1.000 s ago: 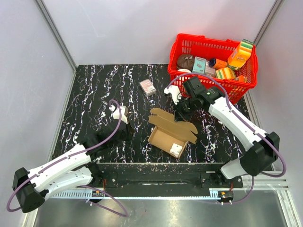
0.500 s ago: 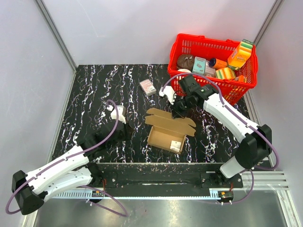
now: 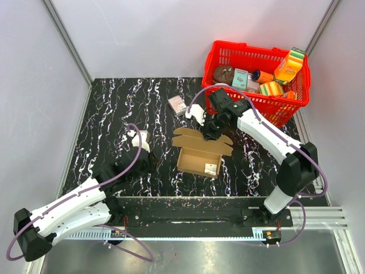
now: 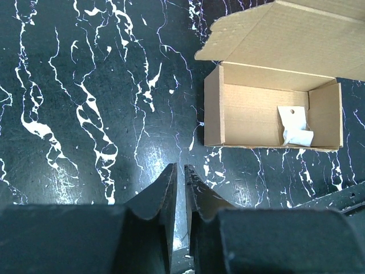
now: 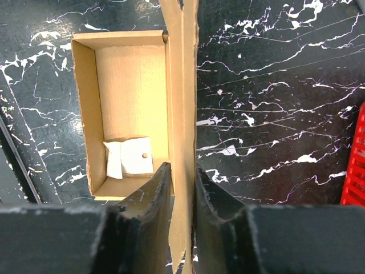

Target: Fold the paper box

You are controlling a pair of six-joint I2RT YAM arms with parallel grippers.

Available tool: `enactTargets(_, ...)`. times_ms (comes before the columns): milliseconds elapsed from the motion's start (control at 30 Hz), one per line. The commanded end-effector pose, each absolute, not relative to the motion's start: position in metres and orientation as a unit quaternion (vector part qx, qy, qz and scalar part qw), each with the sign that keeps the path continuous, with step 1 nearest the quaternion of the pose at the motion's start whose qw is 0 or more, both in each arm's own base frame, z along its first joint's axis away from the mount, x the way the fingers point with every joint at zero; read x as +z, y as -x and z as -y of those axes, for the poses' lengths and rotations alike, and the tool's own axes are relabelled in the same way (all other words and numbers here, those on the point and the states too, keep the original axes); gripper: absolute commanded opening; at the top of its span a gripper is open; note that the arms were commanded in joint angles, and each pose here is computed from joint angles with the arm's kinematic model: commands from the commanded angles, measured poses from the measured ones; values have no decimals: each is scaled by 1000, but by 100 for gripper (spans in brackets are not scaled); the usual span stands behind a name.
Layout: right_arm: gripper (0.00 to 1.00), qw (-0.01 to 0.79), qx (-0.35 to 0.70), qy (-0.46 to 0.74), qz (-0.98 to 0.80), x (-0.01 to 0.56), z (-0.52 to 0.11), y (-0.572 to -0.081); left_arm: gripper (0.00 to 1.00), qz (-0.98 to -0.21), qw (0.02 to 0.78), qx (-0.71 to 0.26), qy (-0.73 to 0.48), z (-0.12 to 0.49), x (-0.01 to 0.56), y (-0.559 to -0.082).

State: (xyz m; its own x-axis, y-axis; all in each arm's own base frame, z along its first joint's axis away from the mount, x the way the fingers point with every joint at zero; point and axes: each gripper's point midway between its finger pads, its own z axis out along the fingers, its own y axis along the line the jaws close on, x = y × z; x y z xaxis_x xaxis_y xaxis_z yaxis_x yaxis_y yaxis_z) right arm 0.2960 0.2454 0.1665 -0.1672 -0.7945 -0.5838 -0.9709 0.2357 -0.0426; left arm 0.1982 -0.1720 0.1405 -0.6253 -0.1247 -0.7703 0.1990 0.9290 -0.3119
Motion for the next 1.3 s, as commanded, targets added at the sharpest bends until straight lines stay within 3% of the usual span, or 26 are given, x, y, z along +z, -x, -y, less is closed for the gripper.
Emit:
enactTargets(0,30,284,164,608,-723,185,-254,-304,15,-875,445,-192,-6,169,146,-201)
enactTargets(200,40,326,162,595,-716,208,-259,-310,19,-873,448,-192,-5,167,149,-201)
enactTargets(333,56,361,153,582,-712,226,-257,-314,25,-872,451,-191,-5,167,152,-202)
enactTargets(567,75,428,134,527,-722,259,-253,-326,33,-871,453,-191,-4,167,154,-203)
enactTargets(700,82,492,145,437,-739,300,-250,-332,43,-868,460,-188,-1,166,158,-206)
enactTargets(900,84,513,192,260,-795,328,-228,-313,54,-855,481,-195,-3,170,175,-216)
enactTargets(1100,85,508,211,143,-823,304,-193,-278,68,-835,505,-217,-15,182,200,-239)
enactTargets(1267,96,498,183,86,-844,270,-160,-263,75,-812,530,-241,-30,192,227,-266)
